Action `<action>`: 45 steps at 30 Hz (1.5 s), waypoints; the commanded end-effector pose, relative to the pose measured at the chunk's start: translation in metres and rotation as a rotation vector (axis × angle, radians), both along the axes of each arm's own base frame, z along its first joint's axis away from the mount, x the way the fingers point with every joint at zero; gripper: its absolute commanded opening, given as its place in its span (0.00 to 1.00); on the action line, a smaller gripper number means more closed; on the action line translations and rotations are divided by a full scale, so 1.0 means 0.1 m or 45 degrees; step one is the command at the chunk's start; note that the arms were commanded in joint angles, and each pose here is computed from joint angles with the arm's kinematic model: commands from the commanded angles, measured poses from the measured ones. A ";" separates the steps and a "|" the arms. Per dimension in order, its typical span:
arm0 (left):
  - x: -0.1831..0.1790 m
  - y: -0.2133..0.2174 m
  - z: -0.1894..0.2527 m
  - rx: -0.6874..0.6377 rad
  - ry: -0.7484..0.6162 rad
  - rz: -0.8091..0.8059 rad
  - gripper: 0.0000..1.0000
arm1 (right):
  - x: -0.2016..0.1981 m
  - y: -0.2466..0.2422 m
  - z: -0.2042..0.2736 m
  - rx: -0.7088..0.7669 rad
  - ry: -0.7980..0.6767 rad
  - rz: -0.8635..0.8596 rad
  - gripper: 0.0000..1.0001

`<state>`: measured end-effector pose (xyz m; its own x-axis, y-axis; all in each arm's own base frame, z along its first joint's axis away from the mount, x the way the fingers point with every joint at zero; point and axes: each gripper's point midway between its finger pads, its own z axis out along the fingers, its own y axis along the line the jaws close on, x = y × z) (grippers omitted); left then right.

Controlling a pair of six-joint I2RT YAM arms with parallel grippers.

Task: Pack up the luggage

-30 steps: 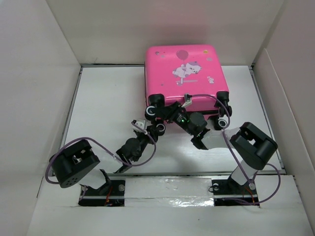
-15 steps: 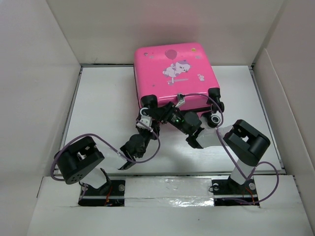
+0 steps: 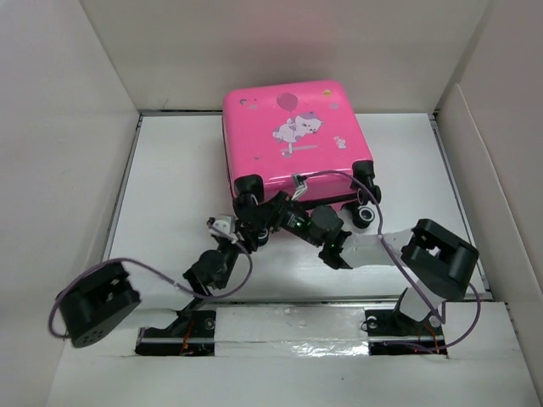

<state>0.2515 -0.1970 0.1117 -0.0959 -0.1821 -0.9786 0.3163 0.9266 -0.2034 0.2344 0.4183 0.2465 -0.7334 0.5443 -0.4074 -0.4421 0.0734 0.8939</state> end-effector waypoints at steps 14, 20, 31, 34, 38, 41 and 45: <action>-0.06 0.61 1.06 -0.765 -0.147 0.228 0.55 | -0.27 -1.50 -0.02 -0.837 -0.338 -0.404 0.01; 0.00 0.54 1.18 -0.770 -0.193 0.194 0.55 | 0.31 -2.96 0.17 -1.177 -0.226 -1.104 0.74; 0.03 0.40 1.37 -0.772 -0.236 0.134 0.54 | 0.85 -3.12 -0.40 -1.327 -0.160 -0.792 1.00; 0.04 0.38 1.37 -0.768 -0.235 0.130 0.54 | 0.95 -3.13 -0.52 -1.321 -0.139 -0.791 0.94; 0.06 0.33 1.39 -0.760 -0.235 0.115 0.54 | 0.97 -3.19 -0.52 -1.279 -0.113 -0.820 0.27; 0.09 0.26 1.42 -0.741 -0.239 0.098 0.54 | 0.79 -3.24 -0.54 -1.247 -0.105 -0.847 0.05; 0.12 0.14 1.50 -0.732 -0.251 0.048 0.54 | 0.46 -3.45 -0.55 -1.232 -0.096 -0.943 0.01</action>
<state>0.2628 -0.1716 0.2425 0.0828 -0.6863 -0.7226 0.3135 0.7062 -0.6348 0.3016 0.0913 0.1820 -0.3837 0.2390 -0.8920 -0.1029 0.9488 0.2985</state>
